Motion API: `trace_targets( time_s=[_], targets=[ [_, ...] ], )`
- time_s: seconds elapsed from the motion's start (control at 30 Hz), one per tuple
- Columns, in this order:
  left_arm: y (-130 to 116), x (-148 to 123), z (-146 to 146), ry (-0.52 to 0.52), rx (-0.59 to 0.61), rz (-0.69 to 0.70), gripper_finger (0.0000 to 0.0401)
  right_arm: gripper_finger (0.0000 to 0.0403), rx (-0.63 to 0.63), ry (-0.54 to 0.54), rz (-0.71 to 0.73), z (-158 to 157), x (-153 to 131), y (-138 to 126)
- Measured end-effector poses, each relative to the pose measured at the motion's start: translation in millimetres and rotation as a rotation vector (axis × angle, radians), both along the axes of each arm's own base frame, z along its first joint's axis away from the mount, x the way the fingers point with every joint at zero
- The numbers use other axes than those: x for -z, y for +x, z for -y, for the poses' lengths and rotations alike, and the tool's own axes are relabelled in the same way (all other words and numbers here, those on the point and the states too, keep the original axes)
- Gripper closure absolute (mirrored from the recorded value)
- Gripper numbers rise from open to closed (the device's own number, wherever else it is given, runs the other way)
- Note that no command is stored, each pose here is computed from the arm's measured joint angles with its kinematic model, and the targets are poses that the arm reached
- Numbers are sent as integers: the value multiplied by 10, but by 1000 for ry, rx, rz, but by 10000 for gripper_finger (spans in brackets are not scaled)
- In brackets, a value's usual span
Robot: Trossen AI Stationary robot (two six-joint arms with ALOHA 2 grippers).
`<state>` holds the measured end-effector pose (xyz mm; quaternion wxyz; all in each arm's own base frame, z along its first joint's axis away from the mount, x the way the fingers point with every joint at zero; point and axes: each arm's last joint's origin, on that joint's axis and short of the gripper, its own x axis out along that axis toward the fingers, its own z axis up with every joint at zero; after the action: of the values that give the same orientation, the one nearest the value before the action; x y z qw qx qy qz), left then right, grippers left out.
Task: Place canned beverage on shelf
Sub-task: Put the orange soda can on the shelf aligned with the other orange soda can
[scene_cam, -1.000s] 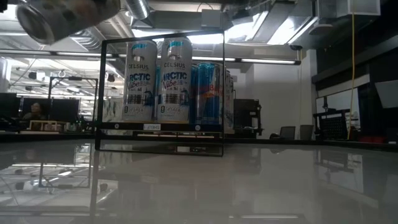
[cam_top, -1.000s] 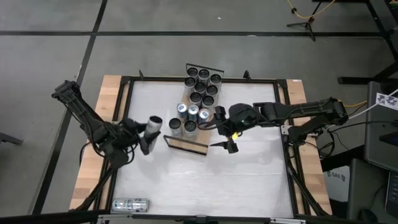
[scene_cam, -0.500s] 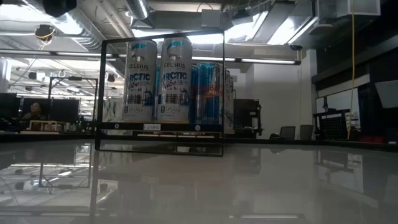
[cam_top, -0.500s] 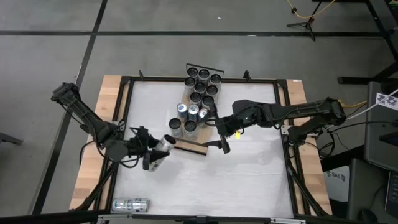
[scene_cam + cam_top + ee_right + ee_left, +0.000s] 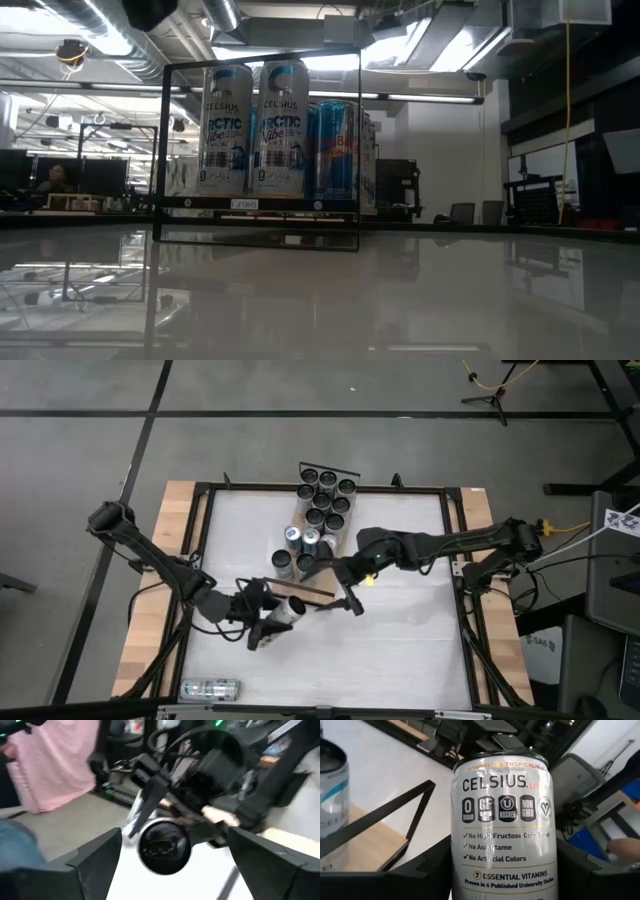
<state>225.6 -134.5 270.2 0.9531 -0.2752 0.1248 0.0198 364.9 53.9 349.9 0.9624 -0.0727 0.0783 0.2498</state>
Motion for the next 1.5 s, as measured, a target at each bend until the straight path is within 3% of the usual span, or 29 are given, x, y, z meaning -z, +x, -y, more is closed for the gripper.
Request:
trace_targets(
  time_s=[0.33, 0.8, 1.5],
  targets=[
    [155, 41, 43, 178, 43, 76, 160, 45, -44, 25, -65, -28, 184, 116],
    [200, -120, 6, 417, 48, 231, 160, 45, -64, 50, -32, -36, 145, 122],
    [272, -207, -136, 557, -2, 296, 160, 45, -111, 67, 121, -65, 164, 275]
  ],
)
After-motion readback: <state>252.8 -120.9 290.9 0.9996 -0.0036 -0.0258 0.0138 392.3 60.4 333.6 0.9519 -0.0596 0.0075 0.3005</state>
